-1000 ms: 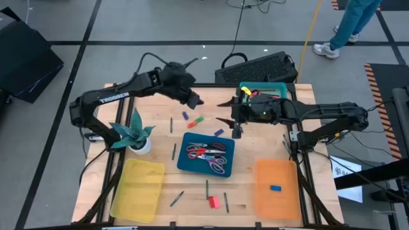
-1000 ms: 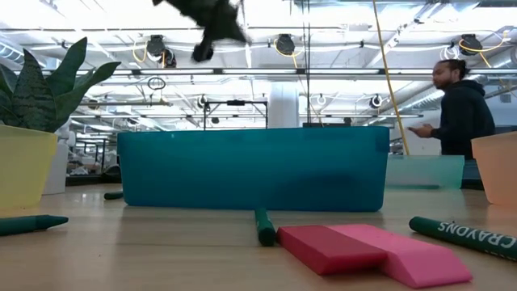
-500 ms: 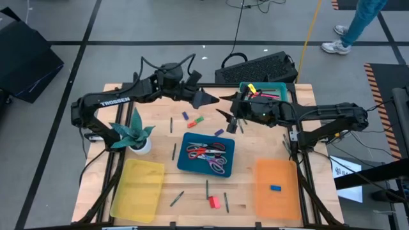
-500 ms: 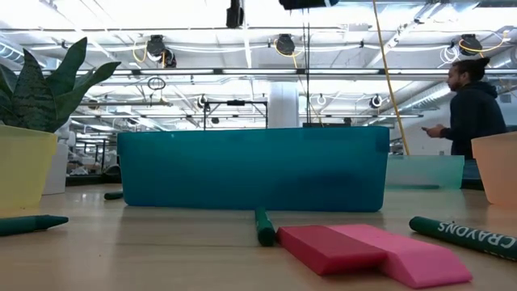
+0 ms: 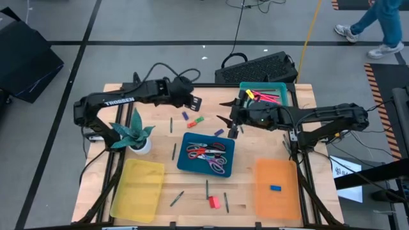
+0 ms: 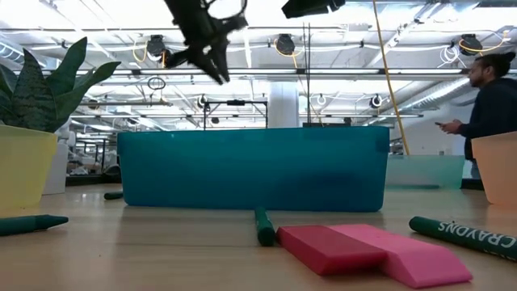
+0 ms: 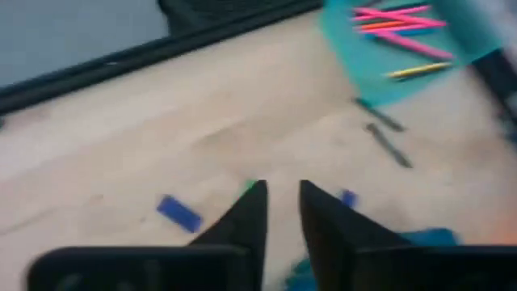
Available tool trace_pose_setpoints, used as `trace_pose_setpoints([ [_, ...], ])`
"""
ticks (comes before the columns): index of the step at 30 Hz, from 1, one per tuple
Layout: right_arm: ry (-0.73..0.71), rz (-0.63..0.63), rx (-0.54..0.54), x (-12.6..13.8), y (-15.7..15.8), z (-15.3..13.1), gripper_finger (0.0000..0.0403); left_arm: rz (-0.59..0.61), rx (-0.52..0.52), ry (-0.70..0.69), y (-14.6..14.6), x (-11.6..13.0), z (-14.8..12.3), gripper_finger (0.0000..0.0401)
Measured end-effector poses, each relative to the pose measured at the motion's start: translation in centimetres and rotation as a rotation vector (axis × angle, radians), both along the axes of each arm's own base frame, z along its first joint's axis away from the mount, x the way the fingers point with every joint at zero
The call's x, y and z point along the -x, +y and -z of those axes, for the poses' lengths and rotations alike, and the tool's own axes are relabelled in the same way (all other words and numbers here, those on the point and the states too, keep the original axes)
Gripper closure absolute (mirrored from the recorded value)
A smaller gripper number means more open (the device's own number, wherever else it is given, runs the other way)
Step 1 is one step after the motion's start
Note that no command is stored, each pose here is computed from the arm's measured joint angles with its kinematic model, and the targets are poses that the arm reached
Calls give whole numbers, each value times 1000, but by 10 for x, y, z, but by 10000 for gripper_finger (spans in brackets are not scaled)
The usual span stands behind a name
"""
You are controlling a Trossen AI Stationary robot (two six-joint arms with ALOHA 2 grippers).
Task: Sort crayons/erasers/pens/pencils in bins
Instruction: Put the purple eraser into the orange bin
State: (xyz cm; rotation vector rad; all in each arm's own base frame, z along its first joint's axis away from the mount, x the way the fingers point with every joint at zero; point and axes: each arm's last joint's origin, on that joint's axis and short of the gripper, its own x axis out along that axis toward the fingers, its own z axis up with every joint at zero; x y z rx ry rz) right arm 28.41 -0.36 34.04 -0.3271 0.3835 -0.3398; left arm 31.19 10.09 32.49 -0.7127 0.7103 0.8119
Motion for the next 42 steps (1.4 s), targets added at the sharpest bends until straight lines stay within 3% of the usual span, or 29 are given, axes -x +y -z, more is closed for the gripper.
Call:
trace_pose_setpoints([
  [4,-21,6,12,7,-2,-7,193,-60,-15,55,-3,-8,25,249],
  [7,-37,0,43,15,-3,-15,193,-224,-41,96,-11,-15,51,209],
  [9,-49,3,49,25,-5,-22,193,-343,6,93,-16,-19,69,199],
  [14,-89,9,49,45,-6,-36,193,-575,58,98,-20,-22,111,206],
  [25,-85,31,37,60,-11,-41,193,-713,79,195,-29,-37,174,240],
  [37,-92,-12,10,60,-1,-41,193,-825,117,186,-2,-37,193,242],
  [42,-92,-41,9,60,6,-41,193,-760,134,139,9,-43,193,238],
])
